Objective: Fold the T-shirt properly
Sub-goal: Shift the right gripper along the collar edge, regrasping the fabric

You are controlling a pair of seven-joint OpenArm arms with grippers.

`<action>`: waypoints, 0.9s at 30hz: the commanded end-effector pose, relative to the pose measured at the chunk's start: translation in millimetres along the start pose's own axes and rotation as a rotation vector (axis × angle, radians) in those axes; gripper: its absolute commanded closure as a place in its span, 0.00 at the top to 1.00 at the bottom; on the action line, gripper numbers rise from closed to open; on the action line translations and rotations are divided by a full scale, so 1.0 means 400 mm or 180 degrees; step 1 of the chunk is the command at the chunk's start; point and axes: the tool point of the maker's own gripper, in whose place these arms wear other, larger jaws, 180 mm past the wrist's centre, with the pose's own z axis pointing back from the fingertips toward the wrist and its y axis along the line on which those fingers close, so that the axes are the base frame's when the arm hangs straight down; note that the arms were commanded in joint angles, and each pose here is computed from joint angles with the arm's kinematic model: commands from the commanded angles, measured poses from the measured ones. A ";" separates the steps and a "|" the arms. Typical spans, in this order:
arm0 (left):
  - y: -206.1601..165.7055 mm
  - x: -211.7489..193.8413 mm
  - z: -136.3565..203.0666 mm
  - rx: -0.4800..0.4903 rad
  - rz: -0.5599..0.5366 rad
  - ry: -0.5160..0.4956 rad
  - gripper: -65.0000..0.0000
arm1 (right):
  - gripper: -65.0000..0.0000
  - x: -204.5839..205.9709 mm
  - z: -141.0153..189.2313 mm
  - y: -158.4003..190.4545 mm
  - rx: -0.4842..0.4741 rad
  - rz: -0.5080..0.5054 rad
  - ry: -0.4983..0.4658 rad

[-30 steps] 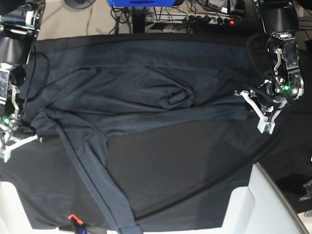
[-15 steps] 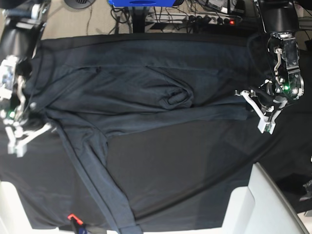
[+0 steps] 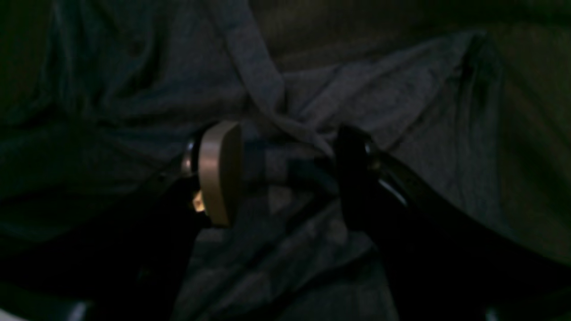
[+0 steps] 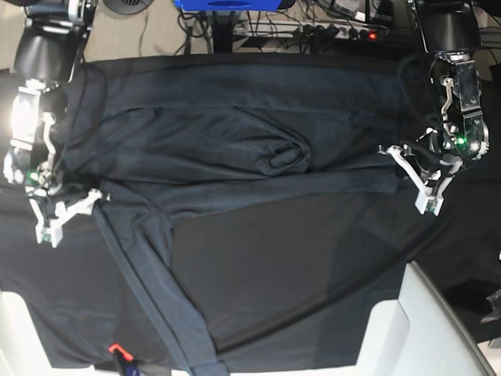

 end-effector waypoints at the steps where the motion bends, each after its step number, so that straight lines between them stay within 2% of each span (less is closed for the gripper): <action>1: 0.019 0.040 0.013 0.0057 -0.0040 -0.0138 0.00 | 0.45 0.043 0.008 -0.008 -0.0012 0.0021 -0.0147; 7: 0.022 0.040 0.014 0.0063 -0.0032 -0.0141 0.00 | 0.43 0.044 0.007 -0.005 -0.0004 0.0023 -0.0150; 14: 0.022 0.040 0.014 0.0063 -0.0032 -0.0141 0.00 | 0.43 0.012 -0.027 -0.004 0.0014 -0.0038 0.0036; 18: 0.022 0.040 0.014 0.0063 -0.0032 -0.0141 0.00 | 0.42 0.025 -0.029 -0.004 0.0017 -0.0043 -0.0037; 24: 0.022 0.040 0.014 0.0063 -0.0032 -0.0141 0.00 | 0.25 0.011 -0.037 -0.004 0.0019 -0.0056 0.0021; 27: 0.022 0.040 0.014 0.0063 -0.0032 -0.0141 0.00 | 0.22 -0.002 -0.052 -0.007 0.0020 -0.0098 0.0103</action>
